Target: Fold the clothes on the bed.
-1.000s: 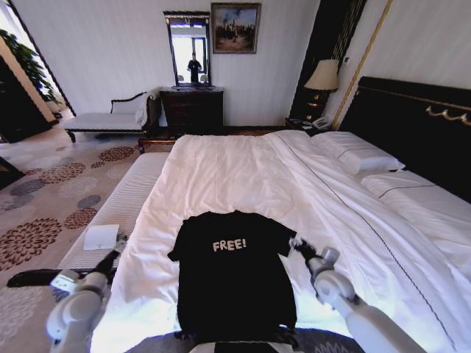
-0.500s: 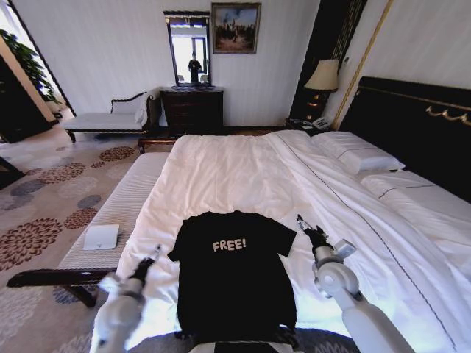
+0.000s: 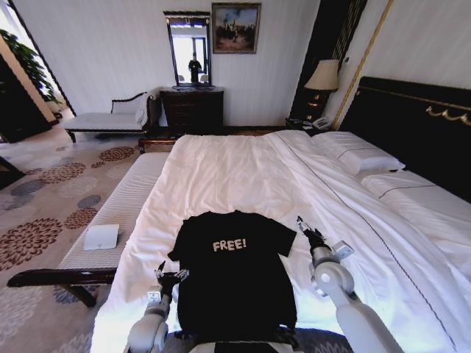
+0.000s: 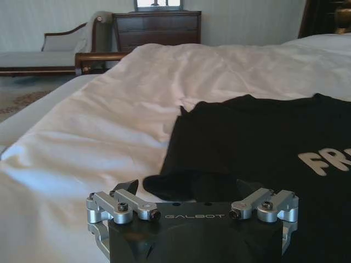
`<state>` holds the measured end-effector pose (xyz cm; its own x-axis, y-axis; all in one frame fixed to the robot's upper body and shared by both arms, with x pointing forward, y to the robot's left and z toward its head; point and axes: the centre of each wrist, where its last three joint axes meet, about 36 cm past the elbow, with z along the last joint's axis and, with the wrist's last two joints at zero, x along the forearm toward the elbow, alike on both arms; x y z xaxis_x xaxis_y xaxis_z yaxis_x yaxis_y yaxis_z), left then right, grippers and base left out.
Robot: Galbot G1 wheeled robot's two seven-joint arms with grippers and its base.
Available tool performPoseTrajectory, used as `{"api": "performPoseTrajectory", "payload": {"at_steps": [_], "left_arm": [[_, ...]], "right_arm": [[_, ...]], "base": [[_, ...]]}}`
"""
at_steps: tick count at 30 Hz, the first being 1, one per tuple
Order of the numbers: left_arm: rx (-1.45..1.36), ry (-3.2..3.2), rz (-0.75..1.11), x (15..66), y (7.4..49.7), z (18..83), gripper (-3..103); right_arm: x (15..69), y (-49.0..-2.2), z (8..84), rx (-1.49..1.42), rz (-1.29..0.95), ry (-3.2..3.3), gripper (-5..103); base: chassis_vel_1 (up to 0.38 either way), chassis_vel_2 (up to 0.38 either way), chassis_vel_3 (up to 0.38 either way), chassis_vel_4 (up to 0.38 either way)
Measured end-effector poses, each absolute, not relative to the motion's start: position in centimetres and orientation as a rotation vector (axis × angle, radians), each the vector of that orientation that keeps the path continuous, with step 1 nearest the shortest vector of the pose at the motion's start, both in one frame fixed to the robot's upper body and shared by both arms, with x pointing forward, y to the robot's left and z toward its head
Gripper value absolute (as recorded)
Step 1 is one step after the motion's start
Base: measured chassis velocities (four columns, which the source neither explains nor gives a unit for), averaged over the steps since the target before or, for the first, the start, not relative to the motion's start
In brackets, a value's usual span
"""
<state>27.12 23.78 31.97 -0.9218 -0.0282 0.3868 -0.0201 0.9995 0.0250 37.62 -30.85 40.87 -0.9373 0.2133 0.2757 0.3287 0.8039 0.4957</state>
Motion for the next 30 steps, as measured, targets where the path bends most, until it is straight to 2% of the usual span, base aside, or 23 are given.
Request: {"api": "performPoseTrajectory", "payload": {"at_steps": [6,12,21,30], "left_arm": [[0.128,-2.726,-0.063,28.4,24.5,32.2,100],[0.107,-2.722,-0.095,29.3,23.9,31.5,100],[-0.084,-2.717,-0.339,30.2,22.8,28.6,100],[-0.130,-2.730,-0.436,31.9,22.5,27.5,100]], "right_arm": [[37.9,-31.1,40.4,-0.409,-0.785,-2.781,100],[37.9,-31.1,40.4,-0.405,-0.774,-2.781,100],[38.2,-31.3,40.2,-0.408,-0.763,-2.782,100],[38.3,-31.4,39.6,-0.420,-0.757,-2.768,100]], "base": [[0.000,0.000,0.000,0.000],[0.000,0.000,0.000,0.000],[0.000,0.000,0.000,0.000],[0.000,0.000,0.000,0.000]]}}
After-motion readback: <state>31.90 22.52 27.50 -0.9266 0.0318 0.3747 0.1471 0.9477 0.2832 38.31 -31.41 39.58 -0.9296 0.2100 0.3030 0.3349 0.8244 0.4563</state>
